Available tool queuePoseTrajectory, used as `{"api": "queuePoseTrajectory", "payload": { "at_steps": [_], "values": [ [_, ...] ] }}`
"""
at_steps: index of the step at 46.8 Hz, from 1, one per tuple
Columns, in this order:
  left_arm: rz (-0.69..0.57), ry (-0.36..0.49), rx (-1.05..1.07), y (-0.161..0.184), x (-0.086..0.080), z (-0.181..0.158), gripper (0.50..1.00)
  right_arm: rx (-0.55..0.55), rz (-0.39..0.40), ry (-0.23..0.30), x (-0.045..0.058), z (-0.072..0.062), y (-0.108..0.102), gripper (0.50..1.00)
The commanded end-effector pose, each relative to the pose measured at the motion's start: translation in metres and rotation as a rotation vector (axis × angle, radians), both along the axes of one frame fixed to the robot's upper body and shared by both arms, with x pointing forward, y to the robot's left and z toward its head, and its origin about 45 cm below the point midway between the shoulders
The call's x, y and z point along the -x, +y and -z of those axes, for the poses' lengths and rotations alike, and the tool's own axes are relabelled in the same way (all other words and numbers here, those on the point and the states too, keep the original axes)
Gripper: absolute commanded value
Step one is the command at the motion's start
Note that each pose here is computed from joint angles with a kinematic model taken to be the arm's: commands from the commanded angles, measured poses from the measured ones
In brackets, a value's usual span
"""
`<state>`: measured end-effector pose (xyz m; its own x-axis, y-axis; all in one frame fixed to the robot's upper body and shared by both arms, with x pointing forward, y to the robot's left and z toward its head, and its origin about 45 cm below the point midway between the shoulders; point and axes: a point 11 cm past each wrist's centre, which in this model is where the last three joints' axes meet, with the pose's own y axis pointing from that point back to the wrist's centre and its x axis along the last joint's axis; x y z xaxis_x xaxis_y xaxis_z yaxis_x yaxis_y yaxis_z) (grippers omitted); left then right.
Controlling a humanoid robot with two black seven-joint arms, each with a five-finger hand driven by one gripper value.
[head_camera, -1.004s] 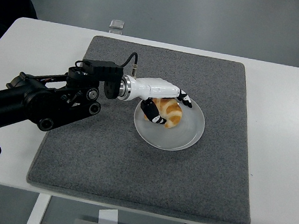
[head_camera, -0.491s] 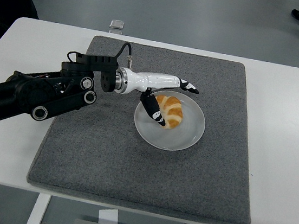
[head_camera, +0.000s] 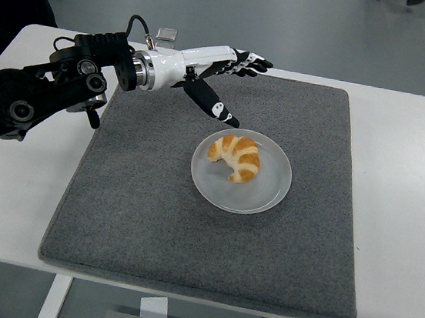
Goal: Place the bread on the plate
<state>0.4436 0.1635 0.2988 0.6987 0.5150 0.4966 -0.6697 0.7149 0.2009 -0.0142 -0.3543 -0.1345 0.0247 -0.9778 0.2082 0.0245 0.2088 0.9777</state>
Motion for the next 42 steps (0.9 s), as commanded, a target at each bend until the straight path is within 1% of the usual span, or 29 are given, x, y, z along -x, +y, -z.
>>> {"api": "queuePoseTrajectory", "payload": {
  "at_steps": [1,6,9,16,22,27,34,38,42],
  "values": [
    [-0.026,0.026,0.036,0.012,-0.002,-0.004,1.0,0.0,0.0,-0.001,0.0,0.0,0.0,0.952],
    [-0.062,0.061,0.095,0.026,-0.005,-0.01,1.0,0.0,0.0,-0.001,0.0,0.0,0.0,0.952],
    [-0.099,0.104,0.166,0.036,-0.007,-0.013,1.0,0.0,0.0,-0.001,0.0,0.0,0.0,0.952],
    [-0.222,0.213,0.349,0.066,-0.02,-0.011,1.0,0.0,0.0,0.001,0.0,0.0,0.0,0.952],
    [-0.303,0.257,0.438,0.087,-0.029,-0.008,1.0,0.0,0.0,-0.001,0.0,0.0,0.0,0.952],
    [-0.322,0.289,0.485,0.1,-0.029,-0.005,1.0,0.0,0.0,-0.001,0.0,0.0,0.0,0.952],
    [-0.336,0.367,0.679,0.125,-0.027,0.0,1.0,0.0,0.0,-0.001,0.0,0.0,0.0,0.952],
    [-0.33,0.398,0.775,0.14,-0.026,0.002,1.0,0.0,0.0,-0.001,0.0,0.0,0.0,0.952],
    [-0.354,0.42,0.855,0.155,-0.027,0.006,1.0,-0.002,0.0,0.0,0.0,0.0,0.0,0.952]
  ]
}}
